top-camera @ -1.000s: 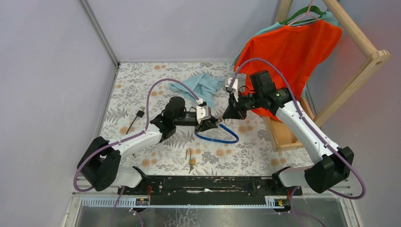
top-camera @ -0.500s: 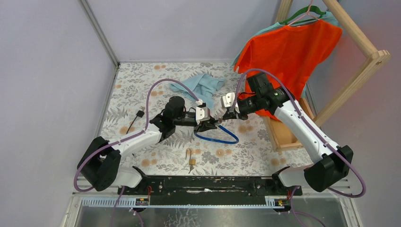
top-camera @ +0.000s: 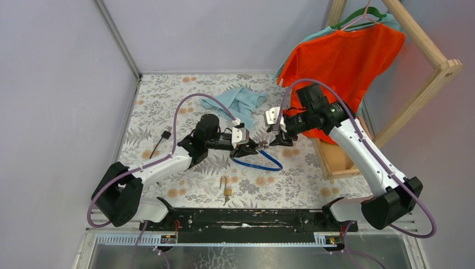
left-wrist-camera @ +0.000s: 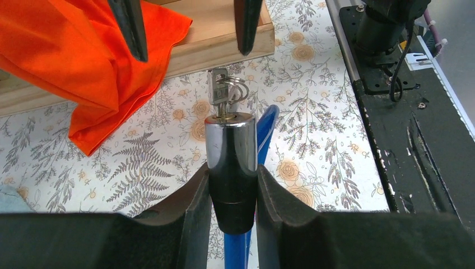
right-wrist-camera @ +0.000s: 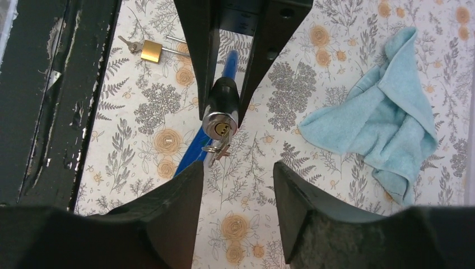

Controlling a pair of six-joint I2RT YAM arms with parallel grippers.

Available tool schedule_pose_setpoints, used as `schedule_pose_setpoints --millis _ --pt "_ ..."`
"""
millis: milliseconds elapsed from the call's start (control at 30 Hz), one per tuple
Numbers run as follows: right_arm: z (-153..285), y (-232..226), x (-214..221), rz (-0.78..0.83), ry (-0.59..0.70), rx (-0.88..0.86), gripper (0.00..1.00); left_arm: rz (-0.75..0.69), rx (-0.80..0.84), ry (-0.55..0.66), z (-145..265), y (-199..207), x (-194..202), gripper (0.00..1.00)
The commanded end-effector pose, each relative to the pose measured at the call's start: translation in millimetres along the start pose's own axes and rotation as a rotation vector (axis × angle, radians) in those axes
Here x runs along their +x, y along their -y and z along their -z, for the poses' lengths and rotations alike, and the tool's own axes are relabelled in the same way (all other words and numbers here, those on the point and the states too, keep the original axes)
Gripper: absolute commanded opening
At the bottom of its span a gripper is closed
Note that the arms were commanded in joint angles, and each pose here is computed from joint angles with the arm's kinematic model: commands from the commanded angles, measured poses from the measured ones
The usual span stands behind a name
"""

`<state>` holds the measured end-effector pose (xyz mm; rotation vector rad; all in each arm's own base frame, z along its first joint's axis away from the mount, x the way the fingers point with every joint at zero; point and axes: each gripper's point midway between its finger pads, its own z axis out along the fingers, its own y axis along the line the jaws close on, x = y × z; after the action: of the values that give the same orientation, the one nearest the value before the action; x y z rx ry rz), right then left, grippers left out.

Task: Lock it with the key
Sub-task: Lock the lock.

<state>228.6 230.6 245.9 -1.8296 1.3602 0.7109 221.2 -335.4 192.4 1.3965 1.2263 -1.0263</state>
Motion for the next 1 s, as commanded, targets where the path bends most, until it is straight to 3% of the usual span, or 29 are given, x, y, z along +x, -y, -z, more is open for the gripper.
schedule_pose_setpoints --millis 0,233,467,967 --pt "12 -7 -18 -0.039 0.054 0.042 0.58 0.043 0.034 -0.032 -1 11 13 0.0" --pt "1 -12 -28 -0.215 0.143 0.022 0.62 0.039 0.007 -0.036 1 7 13 0.0" --pt "-13 -2 -21 -0.379 0.139 0.101 0.58 0.037 0.0 -0.036 1 5 13 0.0" --pt "-23 -3 -4 -0.411 0.057 0.084 0.29 0.036 -0.011 -0.039 1 4 14 0.0"
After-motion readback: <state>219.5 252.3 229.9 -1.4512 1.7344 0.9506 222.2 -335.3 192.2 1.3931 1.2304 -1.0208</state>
